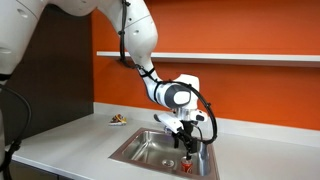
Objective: Remove the can from the sink
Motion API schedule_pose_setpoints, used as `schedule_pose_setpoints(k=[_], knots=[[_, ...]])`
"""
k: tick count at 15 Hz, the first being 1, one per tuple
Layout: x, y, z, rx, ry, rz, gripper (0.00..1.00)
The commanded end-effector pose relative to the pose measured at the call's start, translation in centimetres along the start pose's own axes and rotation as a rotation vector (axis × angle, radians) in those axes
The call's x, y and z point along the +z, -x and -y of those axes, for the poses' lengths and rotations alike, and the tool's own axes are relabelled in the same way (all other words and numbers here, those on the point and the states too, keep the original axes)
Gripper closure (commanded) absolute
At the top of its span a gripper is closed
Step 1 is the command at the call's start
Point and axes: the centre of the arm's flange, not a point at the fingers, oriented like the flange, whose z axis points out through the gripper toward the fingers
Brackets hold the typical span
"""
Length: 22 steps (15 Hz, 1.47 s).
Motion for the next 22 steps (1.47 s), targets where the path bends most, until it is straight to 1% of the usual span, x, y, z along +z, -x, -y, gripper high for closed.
schedule_pose_setpoints(k=[1, 8, 11, 22], knots=[[2.1, -2.5, 0.1, -0.023, -0.012, 0.018, 0.00], [5.5, -4.0, 0.6, -0.039, 0.007, 0.043, 0.00], [6.4, -4.5, 0.8, -0.041, 0.009, 0.051, 0.00], [7.6, -6.0, 1.2, -0.042, 0.016, 0.054, 0.00]])
